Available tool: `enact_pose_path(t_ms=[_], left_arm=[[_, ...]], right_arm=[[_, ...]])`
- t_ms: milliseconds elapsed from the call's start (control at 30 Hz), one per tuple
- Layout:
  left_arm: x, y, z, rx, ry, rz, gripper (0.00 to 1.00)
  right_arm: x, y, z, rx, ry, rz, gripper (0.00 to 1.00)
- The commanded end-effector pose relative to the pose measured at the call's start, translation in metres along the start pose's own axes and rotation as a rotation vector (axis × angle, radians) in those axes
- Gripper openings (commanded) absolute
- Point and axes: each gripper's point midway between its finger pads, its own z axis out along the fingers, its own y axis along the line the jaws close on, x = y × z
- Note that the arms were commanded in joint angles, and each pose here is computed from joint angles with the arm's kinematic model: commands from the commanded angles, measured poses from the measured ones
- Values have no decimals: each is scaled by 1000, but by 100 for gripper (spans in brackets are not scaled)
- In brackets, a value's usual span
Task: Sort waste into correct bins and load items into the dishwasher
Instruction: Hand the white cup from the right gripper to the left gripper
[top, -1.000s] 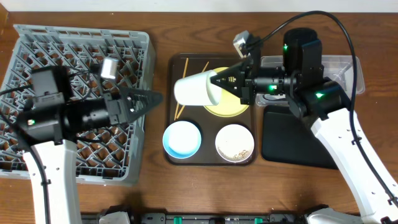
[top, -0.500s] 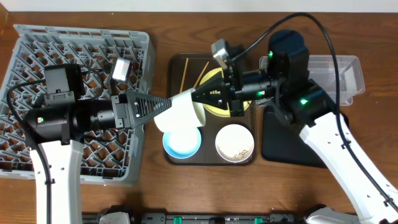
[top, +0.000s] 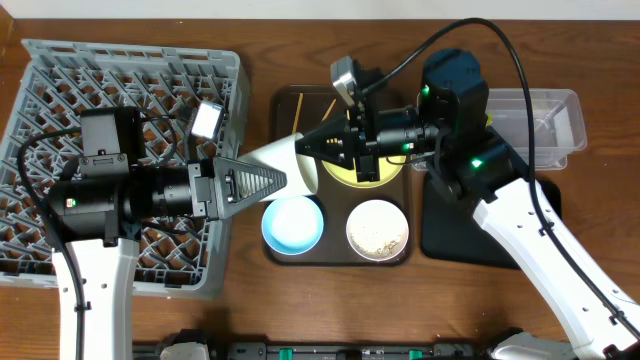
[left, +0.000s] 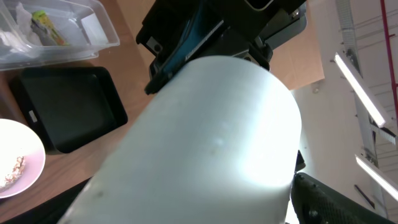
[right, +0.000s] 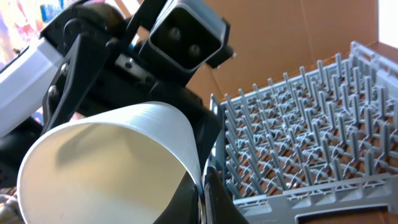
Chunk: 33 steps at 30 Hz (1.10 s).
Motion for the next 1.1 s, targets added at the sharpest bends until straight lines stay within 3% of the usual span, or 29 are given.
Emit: enact_pose_path(t_ms=[0, 333, 533, 733, 833, 933, 1067], left_arm=[[2, -11, 0, 17, 4, 30, 91], [0, -12, 0, 17, 3, 47, 88], [-3, -12, 0, 17, 0, 82, 76], [-4, -12, 0, 15, -1, 96, 72], [-6, -12, 0, 15, -2, 119, 73], [-7, -12, 0, 15, -3, 127, 87], [-7, -12, 0, 15, -3, 139, 88]], right_arm=[[-3, -3, 1, 12, -11, 22, 1], [1, -12, -6, 41, -3, 71, 1], [4, -15, -8, 50, 2, 92, 1], [4, -15, -8, 50, 2, 92, 1], [5, -15, -8, 50, 7, 103, 1], [7, -15, -8, 51, 12, 113, 1], [8, -15, -8, 52, 13, 116, 1]])
